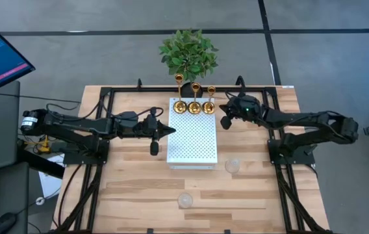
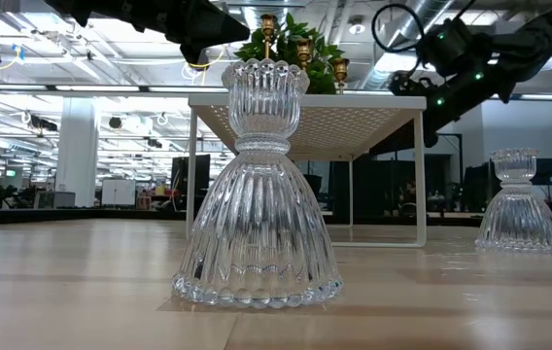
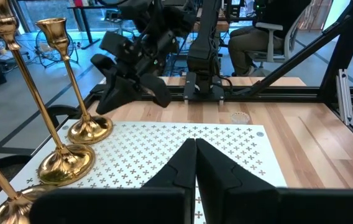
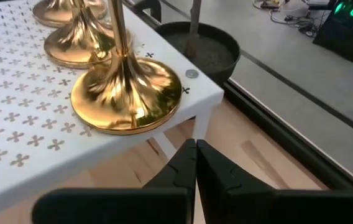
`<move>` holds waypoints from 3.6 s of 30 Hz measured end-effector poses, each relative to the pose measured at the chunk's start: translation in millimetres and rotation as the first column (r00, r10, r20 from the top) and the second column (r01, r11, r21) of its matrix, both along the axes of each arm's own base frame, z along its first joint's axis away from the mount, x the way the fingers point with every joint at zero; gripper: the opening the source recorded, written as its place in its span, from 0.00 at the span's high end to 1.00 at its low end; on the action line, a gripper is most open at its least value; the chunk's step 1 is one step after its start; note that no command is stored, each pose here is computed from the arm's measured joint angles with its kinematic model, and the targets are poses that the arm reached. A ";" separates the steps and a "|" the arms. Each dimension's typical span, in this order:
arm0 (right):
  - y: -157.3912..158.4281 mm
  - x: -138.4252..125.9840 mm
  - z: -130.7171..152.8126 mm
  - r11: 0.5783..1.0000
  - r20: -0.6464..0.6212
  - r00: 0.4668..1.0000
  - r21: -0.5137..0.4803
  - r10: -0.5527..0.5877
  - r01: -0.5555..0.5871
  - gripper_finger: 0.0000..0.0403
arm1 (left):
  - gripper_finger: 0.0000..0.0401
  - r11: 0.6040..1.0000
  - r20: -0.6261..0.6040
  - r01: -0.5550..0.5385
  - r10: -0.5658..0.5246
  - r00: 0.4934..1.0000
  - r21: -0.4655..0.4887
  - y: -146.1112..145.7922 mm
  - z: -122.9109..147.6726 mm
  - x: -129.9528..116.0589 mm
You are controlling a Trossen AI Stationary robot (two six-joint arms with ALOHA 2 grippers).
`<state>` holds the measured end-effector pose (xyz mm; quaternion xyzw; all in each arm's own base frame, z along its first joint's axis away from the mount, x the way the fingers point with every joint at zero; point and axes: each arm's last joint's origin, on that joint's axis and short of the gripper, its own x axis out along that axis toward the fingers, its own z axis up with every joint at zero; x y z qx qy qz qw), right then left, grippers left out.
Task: Pick & Place candle stick holders
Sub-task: Align the gold candle holder with the other gold candle holders on the shelf, then put the top transparent glass candle holder on the shelf
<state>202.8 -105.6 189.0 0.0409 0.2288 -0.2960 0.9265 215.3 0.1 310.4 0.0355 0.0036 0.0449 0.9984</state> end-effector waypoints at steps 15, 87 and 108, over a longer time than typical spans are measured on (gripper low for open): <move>-0.3 8.7 -0.4 0.998 0.065 0.996 -0.001 0.058 -0.058 1.00 | 0.98 1.000 0.000 0.000 0.000 1.000 0.000 -0.1 0.0 0.0; 81.8 -50.2 50.2 0.953 0.186 0.953 0.140 0.240 -0.267 1.00 | 0.98 0.999 -0.069 0.036 -0.035 0.997 0.000 -7.2 -6.8 -0.4; 152.9 -48.6 104.0 0.870 -0.241 0.917 0.458 0.319 -0.182 1.00 | 0.98 0.999 -0.069 0.052 -0.052 0.996 0.001 -11.0 -6.8 -0.5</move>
